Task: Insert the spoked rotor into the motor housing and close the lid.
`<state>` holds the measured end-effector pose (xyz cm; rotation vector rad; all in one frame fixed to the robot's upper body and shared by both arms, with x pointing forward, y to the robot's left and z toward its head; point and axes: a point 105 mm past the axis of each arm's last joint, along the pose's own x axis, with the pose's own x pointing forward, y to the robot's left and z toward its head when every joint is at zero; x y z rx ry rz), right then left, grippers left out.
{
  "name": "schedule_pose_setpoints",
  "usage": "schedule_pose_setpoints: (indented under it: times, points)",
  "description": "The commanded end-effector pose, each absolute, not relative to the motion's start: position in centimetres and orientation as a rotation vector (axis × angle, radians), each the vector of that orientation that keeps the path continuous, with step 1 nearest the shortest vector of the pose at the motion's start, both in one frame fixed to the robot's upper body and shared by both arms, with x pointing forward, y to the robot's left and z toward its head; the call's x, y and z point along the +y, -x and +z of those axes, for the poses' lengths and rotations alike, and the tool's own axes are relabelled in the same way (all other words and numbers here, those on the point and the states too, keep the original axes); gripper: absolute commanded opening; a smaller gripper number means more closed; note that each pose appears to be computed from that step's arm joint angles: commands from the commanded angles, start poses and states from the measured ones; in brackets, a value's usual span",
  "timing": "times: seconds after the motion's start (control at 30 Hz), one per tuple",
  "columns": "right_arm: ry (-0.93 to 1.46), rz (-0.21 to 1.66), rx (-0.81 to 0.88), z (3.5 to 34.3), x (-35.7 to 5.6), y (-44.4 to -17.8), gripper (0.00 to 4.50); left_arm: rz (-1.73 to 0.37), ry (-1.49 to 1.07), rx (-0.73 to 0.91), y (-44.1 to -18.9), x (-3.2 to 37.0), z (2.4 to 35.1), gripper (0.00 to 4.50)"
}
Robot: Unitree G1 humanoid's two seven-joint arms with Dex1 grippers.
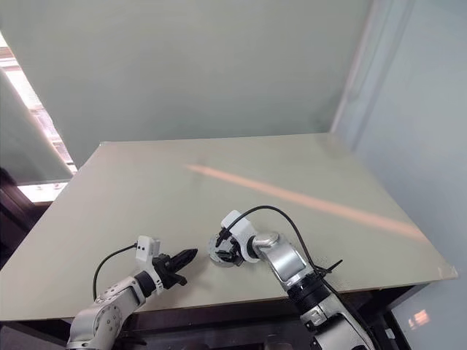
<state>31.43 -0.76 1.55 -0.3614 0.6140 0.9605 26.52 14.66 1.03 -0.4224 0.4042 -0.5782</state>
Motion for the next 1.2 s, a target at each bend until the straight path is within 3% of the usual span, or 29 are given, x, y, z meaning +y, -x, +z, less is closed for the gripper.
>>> schedule_pose_setpoints:
  times: [0.03,0.73,0.97,1.2]
  points:
    - [0.424,0.934,0.694,0.2,-1.8,-31.2,3.24,-0.600,0.407,0.353,-26.9,14.3,2.3,0.00]
    - [0.528,0.990,0.813,-0.8,-3.3,-31.0,3.24,-0.603,0.405,0.344,-27.4,13.9,2.3,0.00]
    - [0.447,0.992,0.829,-0.8,-2.8,-30.9,3.24,-0.600,0.403,0.341,-27.3,14.0,2.4,0.00]
    - [0.570,1.036,0.812,-1.7,-3.3,-30.9,3.24,-0.597,0.401,0.339,-27.3,14.2,2.4,0.00]
